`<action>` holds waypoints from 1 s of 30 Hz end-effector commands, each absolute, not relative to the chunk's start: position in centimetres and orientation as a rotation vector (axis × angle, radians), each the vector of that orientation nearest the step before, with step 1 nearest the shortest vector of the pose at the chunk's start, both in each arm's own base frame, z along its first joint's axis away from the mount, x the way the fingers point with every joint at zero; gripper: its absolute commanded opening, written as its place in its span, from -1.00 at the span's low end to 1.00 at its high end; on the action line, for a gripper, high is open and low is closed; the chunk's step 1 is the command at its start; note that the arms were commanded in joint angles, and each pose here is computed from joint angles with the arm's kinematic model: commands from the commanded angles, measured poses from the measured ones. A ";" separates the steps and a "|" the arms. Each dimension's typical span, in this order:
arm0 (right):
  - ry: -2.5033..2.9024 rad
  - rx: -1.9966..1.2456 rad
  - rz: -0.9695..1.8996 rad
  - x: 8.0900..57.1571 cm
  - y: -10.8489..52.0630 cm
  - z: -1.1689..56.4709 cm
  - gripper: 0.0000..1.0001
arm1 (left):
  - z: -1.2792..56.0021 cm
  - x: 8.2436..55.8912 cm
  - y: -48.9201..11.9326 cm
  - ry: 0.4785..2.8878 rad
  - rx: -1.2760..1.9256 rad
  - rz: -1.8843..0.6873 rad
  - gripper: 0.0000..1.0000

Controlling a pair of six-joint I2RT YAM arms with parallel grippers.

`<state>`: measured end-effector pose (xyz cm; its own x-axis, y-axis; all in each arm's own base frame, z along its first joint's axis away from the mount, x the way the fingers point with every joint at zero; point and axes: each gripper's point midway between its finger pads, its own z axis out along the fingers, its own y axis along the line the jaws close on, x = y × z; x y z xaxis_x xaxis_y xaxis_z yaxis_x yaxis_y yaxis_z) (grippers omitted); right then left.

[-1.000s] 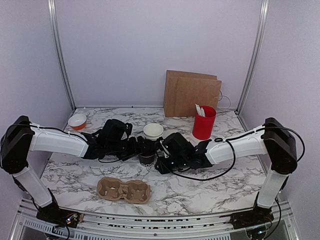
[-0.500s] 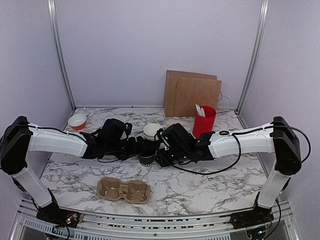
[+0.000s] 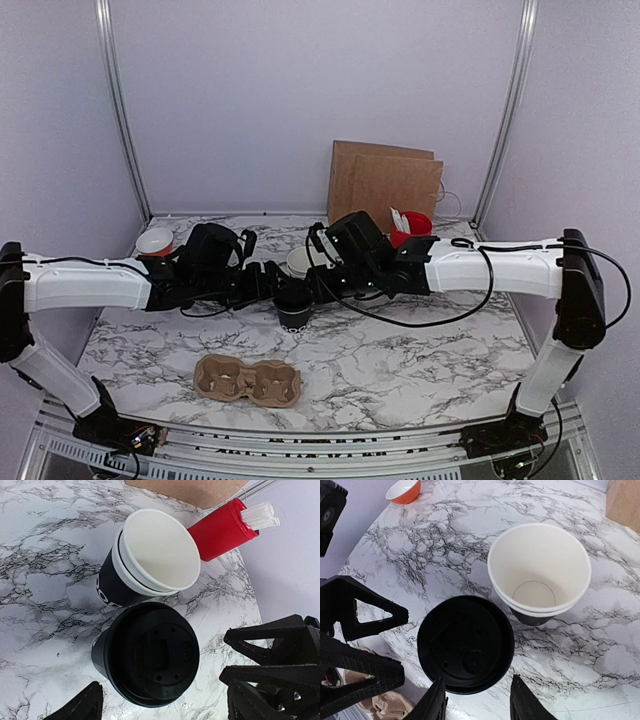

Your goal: Pack the takeout coffee

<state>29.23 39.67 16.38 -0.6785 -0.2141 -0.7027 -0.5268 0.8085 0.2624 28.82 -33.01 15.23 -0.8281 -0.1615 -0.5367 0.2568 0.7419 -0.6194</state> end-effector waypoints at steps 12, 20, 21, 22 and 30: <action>2.278 -0.409 1.084 31.1 39.5 17.9 -0.15 | 14.4 27.6 -31.4 2.357 -0.106 -1.193 0.44; 2.274 -0.346 1.142 31.6 39.1 17.3 -0.19 | 13.1 28.4 -31.0 2.396 -0.193 -1.223 0.32; 2.269 -0.345 1.129 31.7 39.0 17.4 -0.19 | 13.0 28.4 -31.0 2.399 -0.198 -1.224 0.31; 2.266 -0.347 1.115 31.9 38.9 17.5 -0.19 | 13.0 28.5 -31.1 2.398 -0.201 -1.229 0.30; 2.291 -0.410 0.887 33.0 38.6 16.6 -0.18 | 12.1 28.4 -31.5 2.426 -0.217 -1.249 0.20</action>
<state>31.79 38.29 14.81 -0.8057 -0.0337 -0.5913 -0.4512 0.6818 0.5759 28.18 -30.96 12.20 -0.9021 -0.3134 -0.2966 0.0481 0.6102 -0.7908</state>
